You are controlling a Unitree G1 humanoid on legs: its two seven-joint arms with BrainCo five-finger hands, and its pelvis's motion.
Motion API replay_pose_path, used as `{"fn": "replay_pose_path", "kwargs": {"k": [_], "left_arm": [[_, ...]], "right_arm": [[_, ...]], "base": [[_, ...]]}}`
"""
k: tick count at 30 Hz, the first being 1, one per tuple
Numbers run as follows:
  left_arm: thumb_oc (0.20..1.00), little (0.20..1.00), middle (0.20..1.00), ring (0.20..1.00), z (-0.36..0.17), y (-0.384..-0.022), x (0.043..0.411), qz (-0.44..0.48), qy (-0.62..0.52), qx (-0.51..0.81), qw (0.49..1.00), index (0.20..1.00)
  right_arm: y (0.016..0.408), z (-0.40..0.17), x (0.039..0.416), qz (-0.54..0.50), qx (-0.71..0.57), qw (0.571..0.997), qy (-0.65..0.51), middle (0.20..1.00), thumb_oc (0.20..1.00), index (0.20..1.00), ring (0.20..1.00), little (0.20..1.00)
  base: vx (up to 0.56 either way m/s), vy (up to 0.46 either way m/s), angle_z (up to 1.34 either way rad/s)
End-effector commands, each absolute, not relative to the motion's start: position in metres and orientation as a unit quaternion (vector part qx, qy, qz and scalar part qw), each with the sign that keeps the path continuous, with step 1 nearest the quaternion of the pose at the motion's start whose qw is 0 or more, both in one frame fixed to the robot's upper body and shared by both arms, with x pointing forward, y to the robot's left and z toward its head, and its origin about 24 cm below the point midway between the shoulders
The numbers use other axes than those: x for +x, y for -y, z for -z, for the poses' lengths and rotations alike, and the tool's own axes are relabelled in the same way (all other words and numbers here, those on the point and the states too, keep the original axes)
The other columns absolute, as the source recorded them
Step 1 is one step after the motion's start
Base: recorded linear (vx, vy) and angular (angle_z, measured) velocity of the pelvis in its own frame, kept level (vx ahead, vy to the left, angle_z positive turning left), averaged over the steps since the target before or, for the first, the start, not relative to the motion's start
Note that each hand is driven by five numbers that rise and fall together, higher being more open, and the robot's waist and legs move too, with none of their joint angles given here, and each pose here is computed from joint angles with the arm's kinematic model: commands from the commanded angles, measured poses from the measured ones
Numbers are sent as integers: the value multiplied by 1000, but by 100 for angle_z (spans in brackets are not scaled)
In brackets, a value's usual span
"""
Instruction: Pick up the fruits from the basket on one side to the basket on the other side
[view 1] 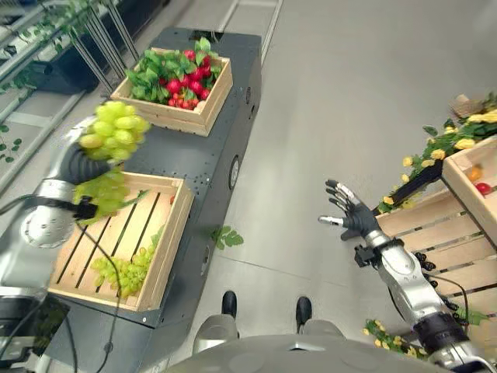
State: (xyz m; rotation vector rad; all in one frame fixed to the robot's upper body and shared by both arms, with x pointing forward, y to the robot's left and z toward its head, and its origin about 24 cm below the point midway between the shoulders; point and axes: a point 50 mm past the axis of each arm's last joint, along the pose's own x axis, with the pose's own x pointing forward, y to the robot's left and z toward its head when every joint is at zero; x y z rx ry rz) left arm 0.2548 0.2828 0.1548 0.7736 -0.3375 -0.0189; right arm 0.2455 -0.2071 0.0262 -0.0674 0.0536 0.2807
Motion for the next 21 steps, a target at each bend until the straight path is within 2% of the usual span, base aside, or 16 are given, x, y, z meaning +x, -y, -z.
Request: {"fn": "replay_pose_path", "kwargs": {"k": [1, 4, 8, 15, 21], "left_arm": [[200, 200, 200, 200, -191, -244, 264, 116, 264, 258, 922, 200], [200, 200, 200, 200, -189, -201, 273, 239, 256, 205, 914, 200], [200, 200, 200, 200, -190, -163, 277, 338, 248, 155, 894, 200], [200, 200, 200, 200, -199, -131, 272, 421, 250, 138, 861, 200], [200, 200, 200, 200, -205, -116, 274, 435, 266, 146, 848, 200]], "right_arm": [[171, -67, 265, -229, 40, 971, 53, 1000, 1000, 1000, 1000, 1000], [142, -88, 280, -288, 103, 949, 76, 1000, 1000, 1000, 1000, 1000], [100, -95, 285, -356, 232, 904, 50, 1000, 1000, 1000, 1000, 1000], [66, -114, 282, -417, 323, 849, 31, 1000, 1000, 1000, 1000, 1000], [49, -118, 276, -420, 401, 814, 16, 1000, 1000, 1000, 1000, 1000]], "base": [[51, -17, 2], [48, -15, -6], [47, -14, -9], [36, -9, -12], [5, -13, -9]]}}
